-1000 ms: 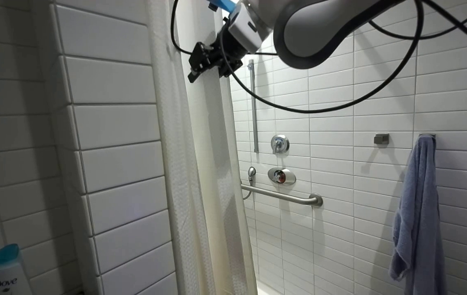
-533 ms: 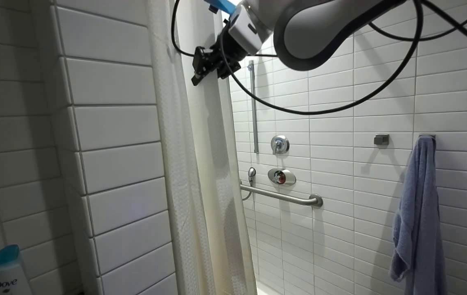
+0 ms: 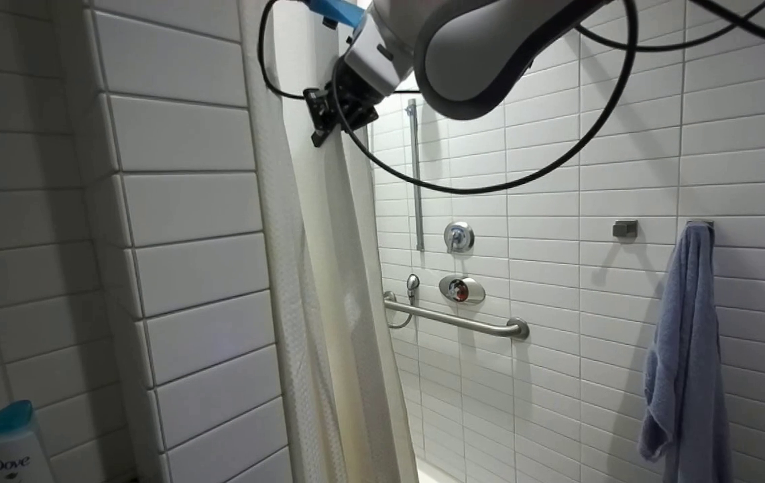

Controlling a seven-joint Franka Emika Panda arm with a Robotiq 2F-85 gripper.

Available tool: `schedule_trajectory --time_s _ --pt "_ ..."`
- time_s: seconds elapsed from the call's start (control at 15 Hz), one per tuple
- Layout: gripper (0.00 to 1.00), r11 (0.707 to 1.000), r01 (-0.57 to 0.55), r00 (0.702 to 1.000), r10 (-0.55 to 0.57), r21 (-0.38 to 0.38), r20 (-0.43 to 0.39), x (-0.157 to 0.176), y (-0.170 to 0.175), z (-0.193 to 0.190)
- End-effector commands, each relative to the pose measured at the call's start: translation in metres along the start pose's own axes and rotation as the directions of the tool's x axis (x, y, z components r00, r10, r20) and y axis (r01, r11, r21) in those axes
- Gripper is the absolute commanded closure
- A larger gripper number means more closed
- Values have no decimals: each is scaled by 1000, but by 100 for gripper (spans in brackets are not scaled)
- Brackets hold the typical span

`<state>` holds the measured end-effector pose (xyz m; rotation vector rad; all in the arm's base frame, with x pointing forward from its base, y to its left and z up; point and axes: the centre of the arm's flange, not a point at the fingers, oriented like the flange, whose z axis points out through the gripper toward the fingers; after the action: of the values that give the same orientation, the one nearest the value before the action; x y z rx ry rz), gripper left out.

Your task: Close the curtain railing

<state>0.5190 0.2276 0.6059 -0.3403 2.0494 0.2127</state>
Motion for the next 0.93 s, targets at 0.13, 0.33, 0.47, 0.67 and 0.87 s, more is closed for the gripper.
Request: schedule_trajectory --time_s 0.13,0.33,0.47,0.67,0.87 --pt "100 996 13 999 -17 91 43 -5 16 10" --pt "100 987 -25 998 16 160 56 -7 16 13" --pt "100 973 -93 994 81 211 68 -9 18 16" --pt "100 950 -216 975 201 225 91 -1 -38 -18" --pt "100 916 -306 952 287 259 110 10 -68 -30"
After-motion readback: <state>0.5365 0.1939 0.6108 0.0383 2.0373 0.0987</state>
